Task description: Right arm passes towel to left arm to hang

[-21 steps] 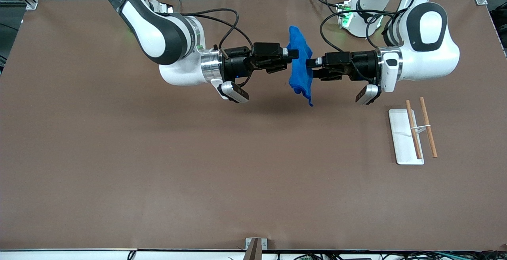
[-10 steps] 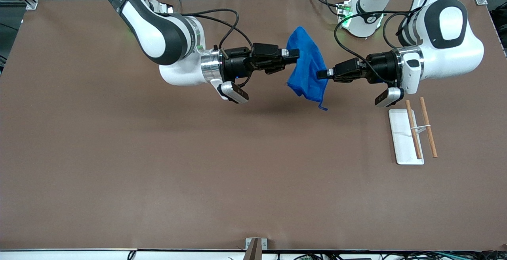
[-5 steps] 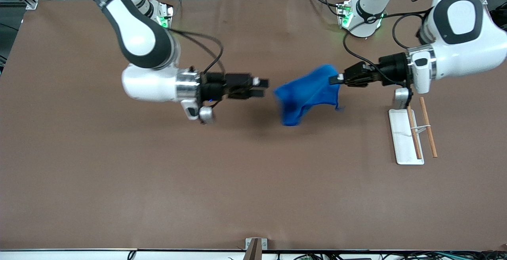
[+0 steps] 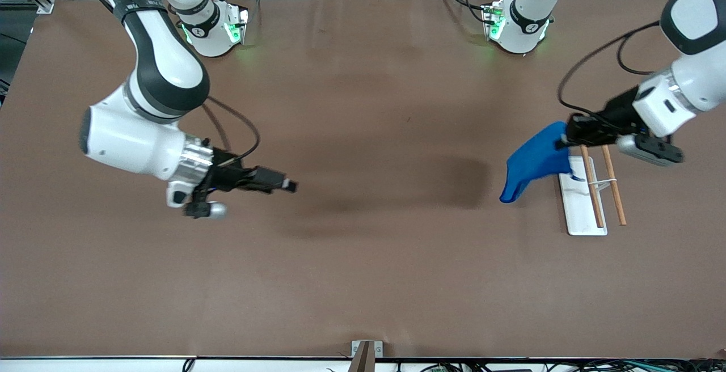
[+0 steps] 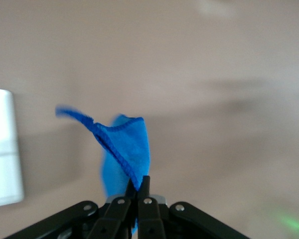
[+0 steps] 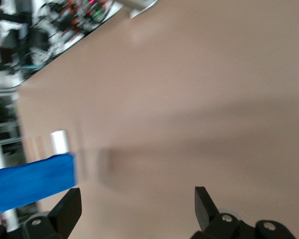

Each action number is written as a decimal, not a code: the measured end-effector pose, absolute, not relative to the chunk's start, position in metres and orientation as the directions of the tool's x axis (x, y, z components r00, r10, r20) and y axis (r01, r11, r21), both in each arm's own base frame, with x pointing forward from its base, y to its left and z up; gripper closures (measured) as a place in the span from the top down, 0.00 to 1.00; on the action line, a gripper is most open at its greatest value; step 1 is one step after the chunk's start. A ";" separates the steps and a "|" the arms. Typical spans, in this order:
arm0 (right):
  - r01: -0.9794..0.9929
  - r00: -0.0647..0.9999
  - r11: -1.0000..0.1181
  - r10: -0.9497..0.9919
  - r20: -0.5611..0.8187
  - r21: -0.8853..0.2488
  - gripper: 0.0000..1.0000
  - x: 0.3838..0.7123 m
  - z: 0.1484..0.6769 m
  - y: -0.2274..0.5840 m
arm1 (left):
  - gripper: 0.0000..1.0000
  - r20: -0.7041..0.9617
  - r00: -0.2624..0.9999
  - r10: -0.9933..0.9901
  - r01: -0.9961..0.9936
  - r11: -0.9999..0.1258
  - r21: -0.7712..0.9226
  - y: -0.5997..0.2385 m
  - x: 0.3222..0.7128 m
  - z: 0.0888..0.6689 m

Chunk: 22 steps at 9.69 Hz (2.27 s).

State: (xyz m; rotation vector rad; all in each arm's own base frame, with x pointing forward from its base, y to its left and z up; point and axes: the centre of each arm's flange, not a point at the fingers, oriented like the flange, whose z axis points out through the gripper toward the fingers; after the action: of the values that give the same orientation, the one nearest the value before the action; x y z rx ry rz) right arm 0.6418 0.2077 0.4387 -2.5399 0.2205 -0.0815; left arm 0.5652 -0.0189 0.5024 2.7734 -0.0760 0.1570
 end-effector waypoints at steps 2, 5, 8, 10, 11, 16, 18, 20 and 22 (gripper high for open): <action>-0.095 0.977 -0.952 -0.145 0.156 -0.291 1.00 0.646 0.463 0.132 | 0.02 0.144 0.990 -0.006 -0.044 -0.964 0.261 0.018 0.578 0.483; -0.168 0.975 -0.983 -0.177 0.137 -0.071 1.00 0.620 0.517 0.031 | 0.02 0.152 0.988 0.013 -0.014 -0.984 0.175 0.101 0.578 0.463; -0.214 0.974 -0.976 -0.217 0.071 -0.045 1.00 0.561 0.598 -0.021 | 0.02 0.153 0.988 -0.005 -0.027 -0.990 0.138 0.175 0.561 0.438; -0.164 0.983 -0.986 -0.165 0.078 -0.029 1.00 0.536 0.655 -0.030 | 0.02 0.138 0.990 -0.012 -0.029 -0.992 0.122 0.204 0.550 0.414; -0.156 0.984 -0.988 -0.157 0.089 -0.016 1.00 0.529 0.681 -0.032 | 0.04 0.121 0.993 -0.009 -0.024 -0.993 0.119 0.214 0.547 0.402; -0.163 0.983 -0.987 -0.163 0.083 0.002 1.00 0.522 0.703 -0.046 | 0.56 0.135 0.991 0.007 -0.007 -0.995 0.096 0.230 0.553 0.400; -0.179 0.983 -0.984 -0.178 0.035 0.010 1.00 0.524 0.691 -0.054 | 0.83 0.190 0.982 0.019 0.003 -0.997 0.082 0.228 0.559 0.433; -0.183 0.983 -0.983 -0.183 0.020 0.012 1.00 0.529 0.683 -0.057 | 1.00 0.184 0.983 0.002 -0.006 -0.999 0.041 0.174 0.566 0.468; -0.183 0.983 -0.983 -0.183 0.018 0.012 1.00 0.529 0.682 -0.057 | 1.00 0.144 0.989 -0.040 -0.044 -0.999 0.029 0.091 0.564 0.506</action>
State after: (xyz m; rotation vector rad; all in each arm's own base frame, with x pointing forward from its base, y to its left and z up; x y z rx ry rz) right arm 0.5295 -0.0569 0.6818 -3.1417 0.2905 -0.0264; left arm 0.5636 0.0908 0.5059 3.1009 -0.0655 0.2237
